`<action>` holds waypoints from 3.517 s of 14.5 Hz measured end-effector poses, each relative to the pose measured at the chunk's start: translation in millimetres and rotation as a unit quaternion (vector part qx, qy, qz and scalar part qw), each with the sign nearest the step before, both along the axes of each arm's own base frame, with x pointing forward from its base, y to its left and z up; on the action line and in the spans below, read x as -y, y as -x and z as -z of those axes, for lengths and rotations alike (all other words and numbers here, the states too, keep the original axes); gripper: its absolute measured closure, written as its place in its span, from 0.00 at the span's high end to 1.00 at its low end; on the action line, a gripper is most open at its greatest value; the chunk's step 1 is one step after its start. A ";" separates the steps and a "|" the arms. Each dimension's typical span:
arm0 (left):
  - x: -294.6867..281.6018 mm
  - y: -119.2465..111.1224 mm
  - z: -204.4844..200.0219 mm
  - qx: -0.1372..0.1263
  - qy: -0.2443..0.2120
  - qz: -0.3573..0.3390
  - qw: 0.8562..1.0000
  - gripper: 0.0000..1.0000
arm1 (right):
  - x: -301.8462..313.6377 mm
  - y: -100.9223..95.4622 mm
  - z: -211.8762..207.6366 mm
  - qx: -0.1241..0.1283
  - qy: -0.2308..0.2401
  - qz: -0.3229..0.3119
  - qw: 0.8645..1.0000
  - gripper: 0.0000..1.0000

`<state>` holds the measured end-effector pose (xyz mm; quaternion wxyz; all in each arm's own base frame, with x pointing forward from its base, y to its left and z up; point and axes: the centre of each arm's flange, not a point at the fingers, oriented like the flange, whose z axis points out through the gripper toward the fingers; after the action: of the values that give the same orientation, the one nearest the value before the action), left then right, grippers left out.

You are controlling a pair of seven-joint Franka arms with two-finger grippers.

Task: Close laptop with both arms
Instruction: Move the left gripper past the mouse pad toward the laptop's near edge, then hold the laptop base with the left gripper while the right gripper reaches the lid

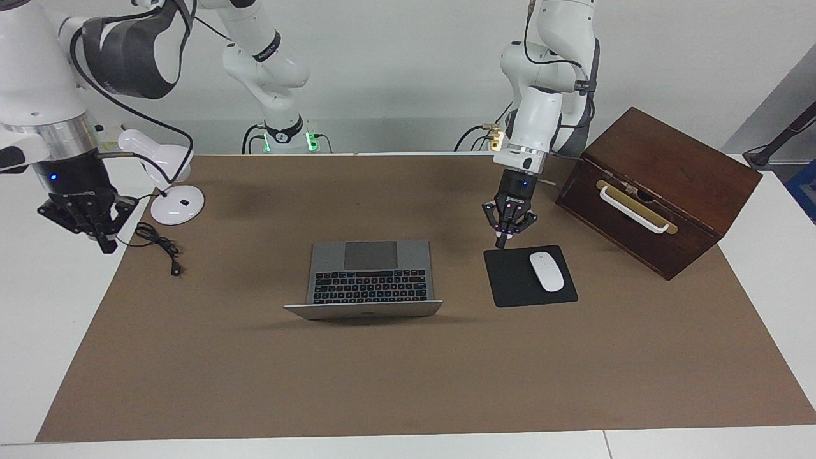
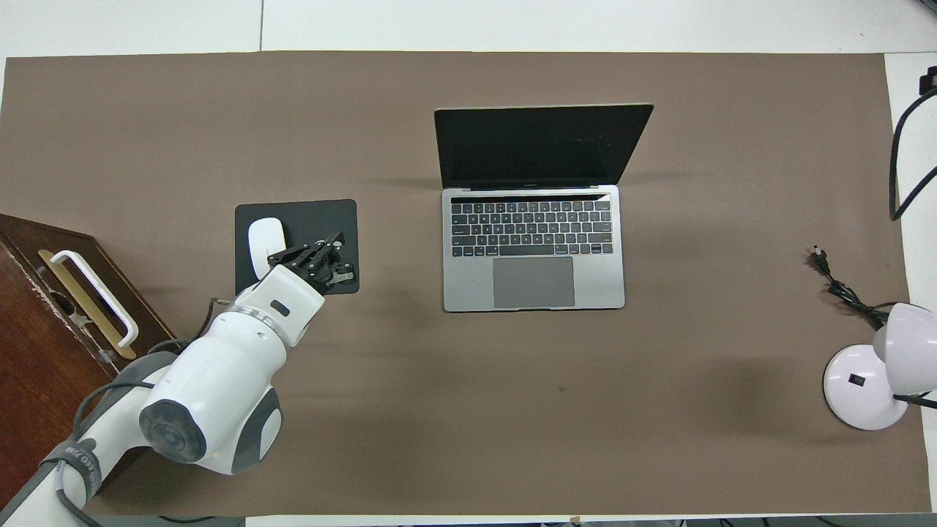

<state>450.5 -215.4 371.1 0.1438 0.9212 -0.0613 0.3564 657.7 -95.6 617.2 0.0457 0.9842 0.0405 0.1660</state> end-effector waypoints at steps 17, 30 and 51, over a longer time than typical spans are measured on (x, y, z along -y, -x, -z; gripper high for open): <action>133.3 35.6 79.0 -0.006 0.009 0.075 0.997 0.01 | -309.5 -95.5 61.5 0.149 -0.089 -0.020 0.985 0.01; 139.5 48.4 106.3 -0.019 -0.008 0.086 0.996 0.01 | -378.0 -100.2 141.5 0.144 -0.092 -0.005 0.985 0.01; 137.8 51.0 106.8 0.002 -0.042 0.127 0.991 0.01 | -368.3 -53.1 153.1 -0.168 -0.185 0.127 0.960 0.01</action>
<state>399.6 -353.2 264.2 0.1495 0.9103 -0.1932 0.3342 710.9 272.8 464.1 -0.1235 0.9863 -0.1092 -0.0044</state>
